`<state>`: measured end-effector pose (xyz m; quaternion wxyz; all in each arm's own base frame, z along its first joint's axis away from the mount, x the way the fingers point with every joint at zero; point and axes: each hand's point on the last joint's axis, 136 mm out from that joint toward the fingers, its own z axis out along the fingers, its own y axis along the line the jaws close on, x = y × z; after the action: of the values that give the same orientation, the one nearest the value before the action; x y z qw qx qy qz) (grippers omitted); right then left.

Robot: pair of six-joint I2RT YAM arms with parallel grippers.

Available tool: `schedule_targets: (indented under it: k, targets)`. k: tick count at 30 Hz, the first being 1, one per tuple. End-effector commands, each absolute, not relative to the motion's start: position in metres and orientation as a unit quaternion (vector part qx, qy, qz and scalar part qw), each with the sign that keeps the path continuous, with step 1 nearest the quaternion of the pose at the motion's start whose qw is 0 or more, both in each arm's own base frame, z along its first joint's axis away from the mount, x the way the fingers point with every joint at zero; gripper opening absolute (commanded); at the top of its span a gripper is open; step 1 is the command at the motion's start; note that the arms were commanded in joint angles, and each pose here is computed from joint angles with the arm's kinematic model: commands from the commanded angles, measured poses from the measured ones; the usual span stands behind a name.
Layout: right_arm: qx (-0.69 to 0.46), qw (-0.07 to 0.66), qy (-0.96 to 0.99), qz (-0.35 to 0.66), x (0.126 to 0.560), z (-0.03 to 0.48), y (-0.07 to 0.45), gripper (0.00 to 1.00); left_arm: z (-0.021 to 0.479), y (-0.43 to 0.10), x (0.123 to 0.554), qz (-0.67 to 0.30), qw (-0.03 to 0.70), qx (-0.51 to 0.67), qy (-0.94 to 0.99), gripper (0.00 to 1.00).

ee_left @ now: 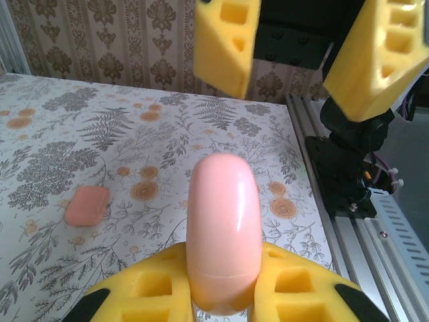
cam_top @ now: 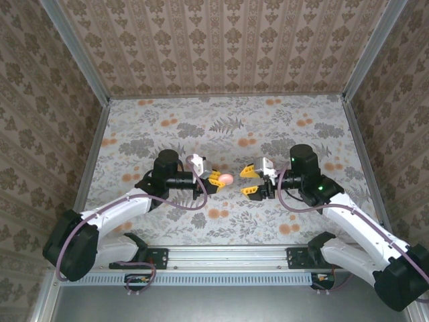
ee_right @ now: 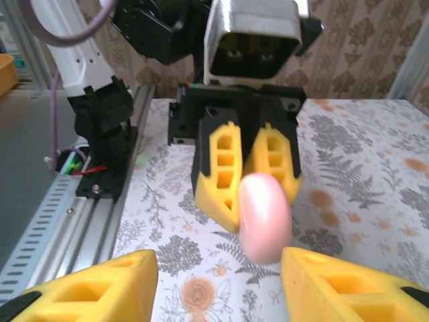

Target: Insert the wireless bluetooth earbuds into the charging case

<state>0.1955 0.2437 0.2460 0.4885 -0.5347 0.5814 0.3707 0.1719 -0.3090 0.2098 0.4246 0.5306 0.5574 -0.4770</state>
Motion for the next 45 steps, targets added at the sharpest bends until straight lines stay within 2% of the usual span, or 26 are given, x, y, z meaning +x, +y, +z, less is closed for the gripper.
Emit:
schedule_targets:
  k: [1,11,45]
  targets:
    - [-0.530,0.491,0.606,0.332,0.208,0.227,0.237,0.54,0.231,-0.312,0.167,-0.482,0.446,0.543,0.524,0.11]
    - [-0.540,0.465,0.595,0.372,0.210,0.221,0.252,0.53,0.230,-0.313,0.166,-0.486,0.443,0.543,0.522,0.11]
    - [-0.571,0.431,0.526,0.460,0.218,0.236,0.286,0.43,0.229,-0.314,0.164,-0.487,0.442,0.545,0.521,0.11]
